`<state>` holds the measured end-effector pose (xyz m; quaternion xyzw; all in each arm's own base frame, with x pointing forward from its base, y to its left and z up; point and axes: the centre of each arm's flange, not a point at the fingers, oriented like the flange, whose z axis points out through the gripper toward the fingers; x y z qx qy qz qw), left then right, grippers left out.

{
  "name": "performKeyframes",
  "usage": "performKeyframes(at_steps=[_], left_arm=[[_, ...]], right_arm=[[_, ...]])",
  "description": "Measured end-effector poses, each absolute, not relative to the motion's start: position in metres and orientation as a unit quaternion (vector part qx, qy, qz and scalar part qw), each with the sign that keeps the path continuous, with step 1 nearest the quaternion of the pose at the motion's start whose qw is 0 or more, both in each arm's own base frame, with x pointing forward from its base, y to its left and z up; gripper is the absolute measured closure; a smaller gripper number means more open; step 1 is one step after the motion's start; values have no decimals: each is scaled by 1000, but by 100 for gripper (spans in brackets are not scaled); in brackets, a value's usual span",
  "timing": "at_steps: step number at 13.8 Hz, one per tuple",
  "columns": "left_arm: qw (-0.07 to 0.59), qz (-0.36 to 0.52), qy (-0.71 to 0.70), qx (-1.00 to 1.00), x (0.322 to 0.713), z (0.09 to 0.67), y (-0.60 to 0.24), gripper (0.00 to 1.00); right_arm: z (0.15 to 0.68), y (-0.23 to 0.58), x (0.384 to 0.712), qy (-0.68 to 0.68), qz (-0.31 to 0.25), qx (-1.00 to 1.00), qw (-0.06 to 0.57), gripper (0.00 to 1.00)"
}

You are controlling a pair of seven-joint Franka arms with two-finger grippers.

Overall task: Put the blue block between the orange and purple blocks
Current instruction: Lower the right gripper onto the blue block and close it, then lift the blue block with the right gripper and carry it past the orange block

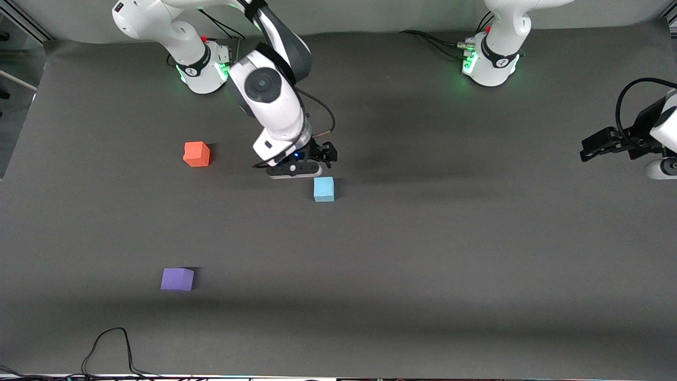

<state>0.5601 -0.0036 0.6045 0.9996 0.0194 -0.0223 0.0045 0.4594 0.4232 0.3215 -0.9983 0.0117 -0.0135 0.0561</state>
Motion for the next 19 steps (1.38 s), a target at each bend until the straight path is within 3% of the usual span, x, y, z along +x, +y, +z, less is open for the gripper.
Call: performKeyframes(at_steps=[5, 12, 13, 15, 16, 19], left_arm=[[4, -18, 15, 1000, 556, 612, -8, 0], [1, -43, -2, 999, 546, 616, -13, 0], [-1, -46, -13, 999, 545, 615, -12, 0], [-4, -52, -23, 998, 544, 614, -11, 0], [-5, -53, -24, 998, 543, 614, -11, 0], [-5, -54, -27, 998, 543, 614, -11, 0]], right_arm=[[232, 433, 455, 4, -27, -999, 42, 0], [186, 428, 462, 10, -45, -998, 39, 3], [183, 428, 462, 14, -47, -998, 40, 9], [180, 428, 462, 22, -49, -998, 42, 35], [181, 429, 463, 23, -50, -998, 43, 44], [187, 432, 467, 24, -55, -997, 47, 44]])
